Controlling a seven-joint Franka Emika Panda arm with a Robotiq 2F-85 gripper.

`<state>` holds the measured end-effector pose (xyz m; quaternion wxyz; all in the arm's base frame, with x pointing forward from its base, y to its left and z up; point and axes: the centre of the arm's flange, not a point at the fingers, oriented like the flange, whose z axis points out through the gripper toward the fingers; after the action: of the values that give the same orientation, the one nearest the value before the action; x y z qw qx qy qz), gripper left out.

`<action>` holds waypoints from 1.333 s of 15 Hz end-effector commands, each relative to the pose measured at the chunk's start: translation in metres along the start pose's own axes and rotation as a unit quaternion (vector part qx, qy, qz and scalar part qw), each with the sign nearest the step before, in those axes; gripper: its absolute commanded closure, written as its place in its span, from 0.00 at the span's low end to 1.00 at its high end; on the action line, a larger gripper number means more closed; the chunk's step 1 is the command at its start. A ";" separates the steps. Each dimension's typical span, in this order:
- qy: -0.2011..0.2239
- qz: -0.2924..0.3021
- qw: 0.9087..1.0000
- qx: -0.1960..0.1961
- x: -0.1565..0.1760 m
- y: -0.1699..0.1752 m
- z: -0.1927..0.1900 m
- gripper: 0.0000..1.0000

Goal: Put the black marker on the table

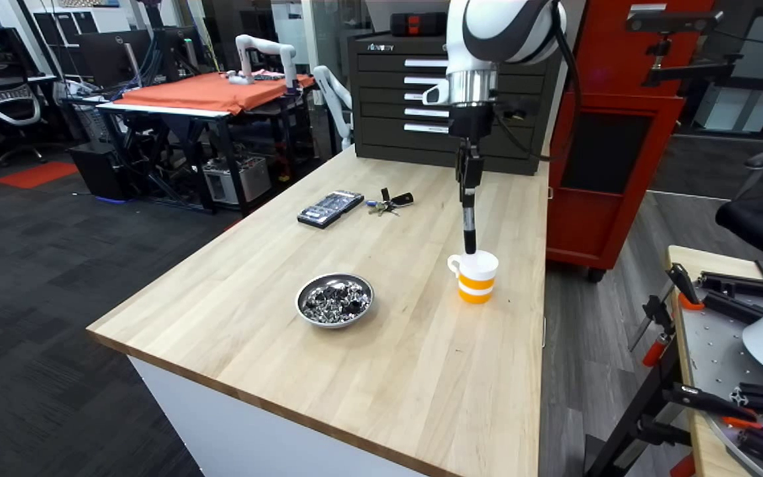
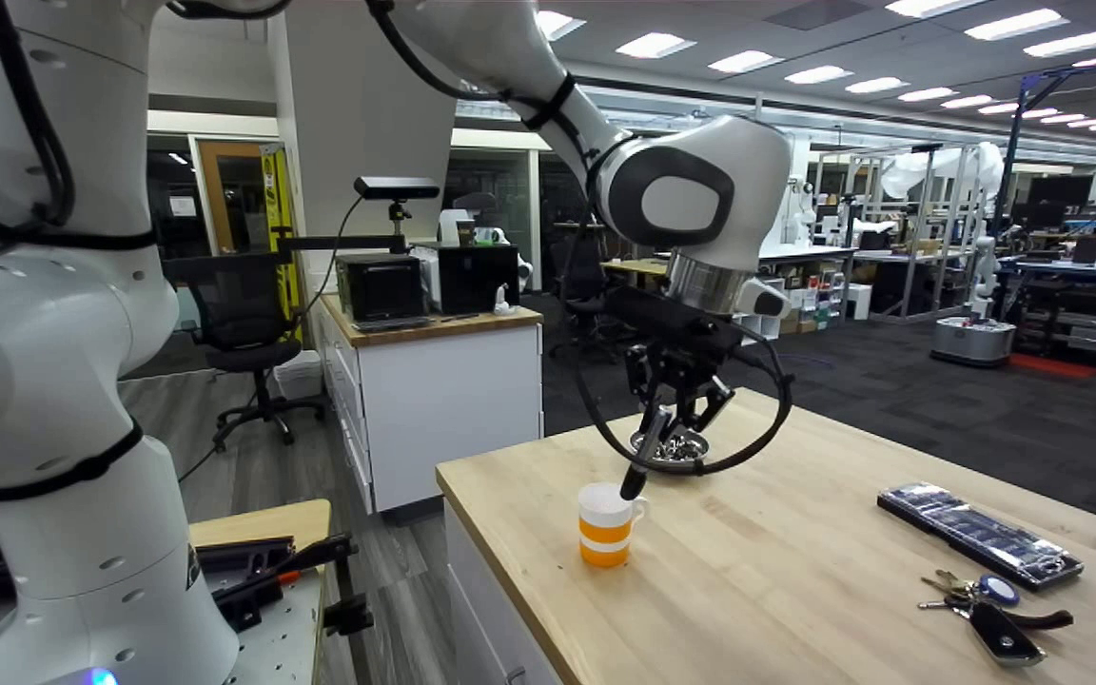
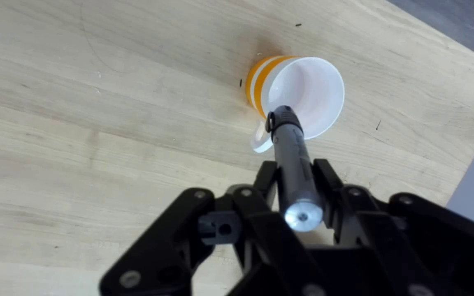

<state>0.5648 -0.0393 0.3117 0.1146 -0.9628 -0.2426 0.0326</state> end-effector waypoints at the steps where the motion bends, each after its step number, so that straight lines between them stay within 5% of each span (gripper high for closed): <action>1: -0.010 0.015 1.000 -0.019 0.005 -0.001 -0.051 0.93; 7: -0.055 0.027 0.997 -0.037 -0.002 0.031 -0.071 0.93; 20: -0.201 0.007 0.977 -0.072 -0.003 0.114 0.003 0.93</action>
<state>0.5956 -0.1232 0.2905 0.0102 -0.9520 -0.2518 0.1740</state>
